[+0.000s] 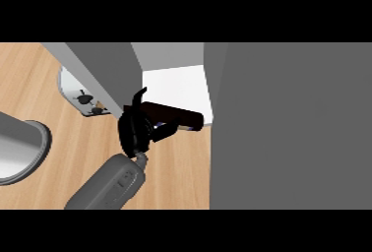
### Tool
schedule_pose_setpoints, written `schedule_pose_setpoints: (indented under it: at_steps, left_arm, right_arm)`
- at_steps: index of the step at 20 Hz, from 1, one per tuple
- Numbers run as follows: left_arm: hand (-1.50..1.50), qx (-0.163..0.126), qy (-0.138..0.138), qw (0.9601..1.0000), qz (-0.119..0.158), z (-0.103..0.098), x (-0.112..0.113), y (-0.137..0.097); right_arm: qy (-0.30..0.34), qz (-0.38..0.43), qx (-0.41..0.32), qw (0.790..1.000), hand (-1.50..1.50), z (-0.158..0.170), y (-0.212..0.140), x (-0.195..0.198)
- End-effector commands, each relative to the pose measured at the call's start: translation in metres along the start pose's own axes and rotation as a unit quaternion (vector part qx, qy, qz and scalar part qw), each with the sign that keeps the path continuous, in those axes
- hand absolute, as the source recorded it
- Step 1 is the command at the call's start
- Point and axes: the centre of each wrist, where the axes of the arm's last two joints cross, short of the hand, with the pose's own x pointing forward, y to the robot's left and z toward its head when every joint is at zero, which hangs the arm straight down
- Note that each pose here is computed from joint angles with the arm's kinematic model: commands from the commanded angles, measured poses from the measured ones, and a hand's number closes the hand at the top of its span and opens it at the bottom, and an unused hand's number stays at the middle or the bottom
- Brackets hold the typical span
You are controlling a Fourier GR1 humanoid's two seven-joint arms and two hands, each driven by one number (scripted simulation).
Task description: Pick up the wine, place it into the cabinet and close the cabinet
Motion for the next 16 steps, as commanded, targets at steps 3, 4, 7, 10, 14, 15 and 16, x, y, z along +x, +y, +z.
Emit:
schedule_pose_setpoints:
  at_steps: [3,4,7,10,14,15,16]
  left_arm:
    - [-1.50,-0.026,-0.051,0.9981,0.024,-0.026,0.061,-0.016]
    - [-1.50,-0.026,-0.055,0.9978,0.027,-0.026,0.065,-0.017]
    - [-1.50,-0.002,-0.078,0.9953,0.056,-0.023,0.068,-0.016]
    - [-1.50,0.006,-0.073,0.9931,0.091,-0.021,0.069,-0.015]
    - [-1.50,0.011,-0.070,0.9876,0.140,-0.026,0.096,-0.013]
    - [-1.50,0.011,-0.085,0.9853,0.148,-0.015,0.090,-0.017]
    - [-1.50,0.017,-0.080,0.9847,0.154,-0.023,0.089,-0.013]
  right_arm:
    - [-0.008,-0.007,0.001,1.000,-1.50,0.006,0.005,0.016]
    - [-0.007,-0.018,-0.003,1.000,-1.50,0.003,0.006,0.013]
    - [-0.005,-0.012,0.010,1.000,-1.50,0.003,0.007,0.012]
    - [-0.003,-0.011,0.000,1.000,-1.50,0.005,0.007,0.015]
    - [-0.012,-0.010,-0.003,1.000,-1.50,0.008,0.008,0.017]
    - [-0.007,-0.012,-0.009,1.000,-1.50,0.009,0.013,0.020]
    - [-0.006,-0.012,-0.009,1.000,-1.50,0.011,0.010,0.018]
